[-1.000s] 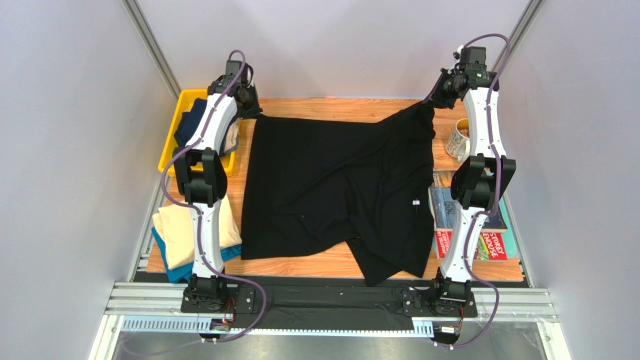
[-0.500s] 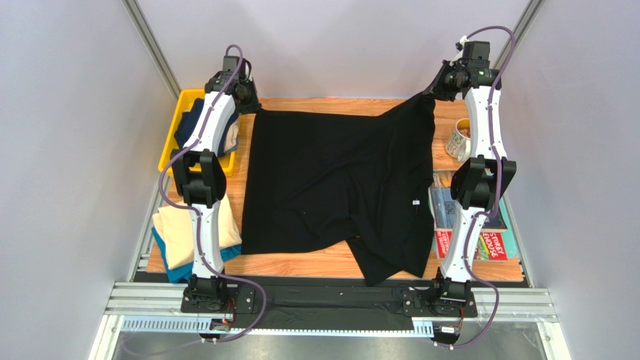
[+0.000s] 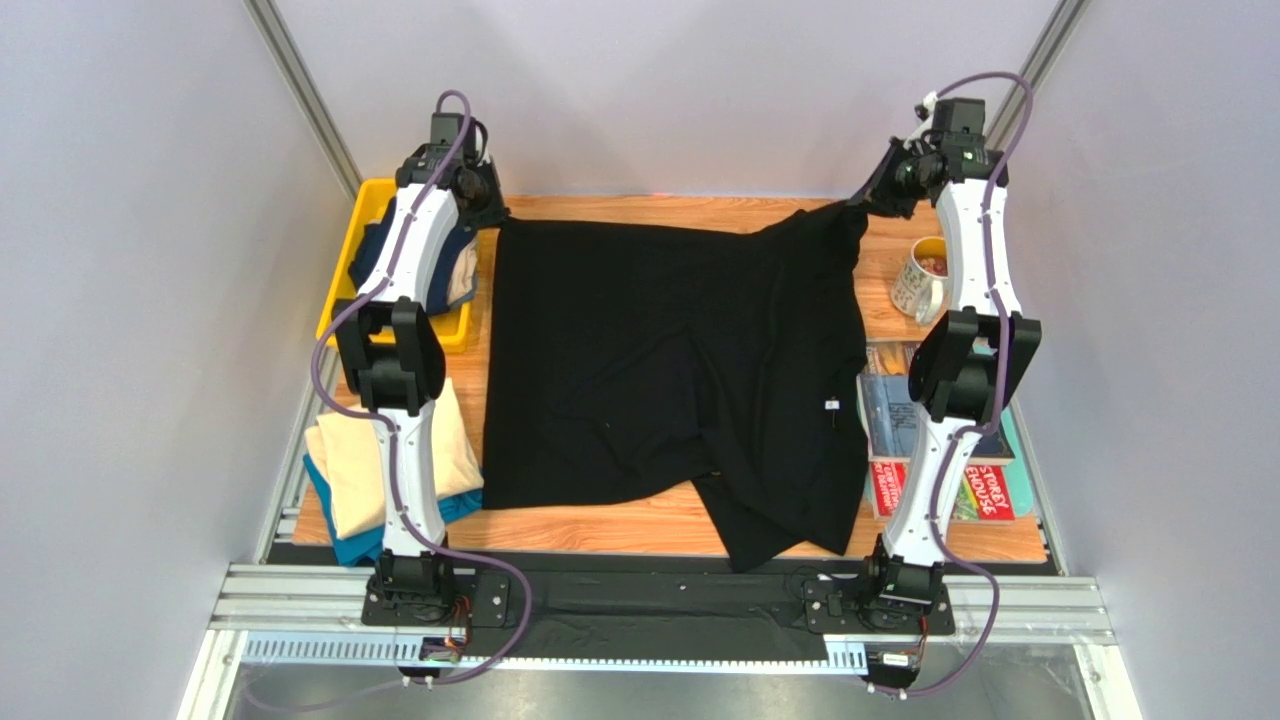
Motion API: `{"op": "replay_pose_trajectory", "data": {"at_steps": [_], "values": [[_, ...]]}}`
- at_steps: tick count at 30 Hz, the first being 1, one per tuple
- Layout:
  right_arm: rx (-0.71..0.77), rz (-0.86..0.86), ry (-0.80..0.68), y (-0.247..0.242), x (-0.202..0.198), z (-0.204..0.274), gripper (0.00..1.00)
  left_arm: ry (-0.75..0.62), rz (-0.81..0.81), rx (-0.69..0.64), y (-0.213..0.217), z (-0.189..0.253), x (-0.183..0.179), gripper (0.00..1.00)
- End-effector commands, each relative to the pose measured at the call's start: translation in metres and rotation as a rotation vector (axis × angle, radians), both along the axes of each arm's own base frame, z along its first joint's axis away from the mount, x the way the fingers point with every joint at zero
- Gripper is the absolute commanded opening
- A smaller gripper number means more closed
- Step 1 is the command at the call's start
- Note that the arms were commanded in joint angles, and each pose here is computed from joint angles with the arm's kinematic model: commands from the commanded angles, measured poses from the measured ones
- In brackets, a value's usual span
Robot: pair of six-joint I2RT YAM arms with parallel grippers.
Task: Fold and stack the t-shirts
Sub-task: Fold the tshirt
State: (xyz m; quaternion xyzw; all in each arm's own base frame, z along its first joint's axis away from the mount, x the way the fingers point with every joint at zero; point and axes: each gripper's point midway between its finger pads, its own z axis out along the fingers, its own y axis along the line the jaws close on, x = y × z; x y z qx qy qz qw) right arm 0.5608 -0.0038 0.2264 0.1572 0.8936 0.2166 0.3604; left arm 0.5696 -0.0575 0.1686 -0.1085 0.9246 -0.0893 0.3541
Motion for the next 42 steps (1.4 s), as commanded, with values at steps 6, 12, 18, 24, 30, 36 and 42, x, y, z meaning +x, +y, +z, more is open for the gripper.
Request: {"op": "replay_pose_trajectory", "data": {"at_steps": [6,12,18,24,30,36,42], "values": [[0.014,0.041,0.091,0.012,-0.058,-0.001,0.00,0.052,-0.093,-0.014,-0.007,0.000,-0.028,0.00],[-0.021,0.079,0.217,0.030,-0.100,-0.023,0.00,0.110,-0.137,0.013,-0.014,-0.011,-0.046,0.00],[-0.024,0.079,0.272,0.038,-0.131,-0.023,0.00,0.122,-0.153,0.037,-0.010,-0.006,-0.067,0.00],[-0.045,0.042,0.338,0.035,-0.163,-0.036,0.00,0.168,-0.132,0.077,0.000,-0.017,-0.090,0.00],[-0.029,0.029,0.465,0.038,-0.200,-0.063,0.00,0.232,-0.066,0.083,0.007,-0.033,-0.111,0.00],[-0.025,0.011,0.514,0.038,-0.219,-0.074,0.00,0.279,-0.064,0.095,0.010,-0.043,-0.125,0.00],[-0.025,0.015,0.586,0.038,-0.231,-0.085,0.00,0.372,-0.053,0.100,0.012,-0.054,-0.134,0.00]]}}
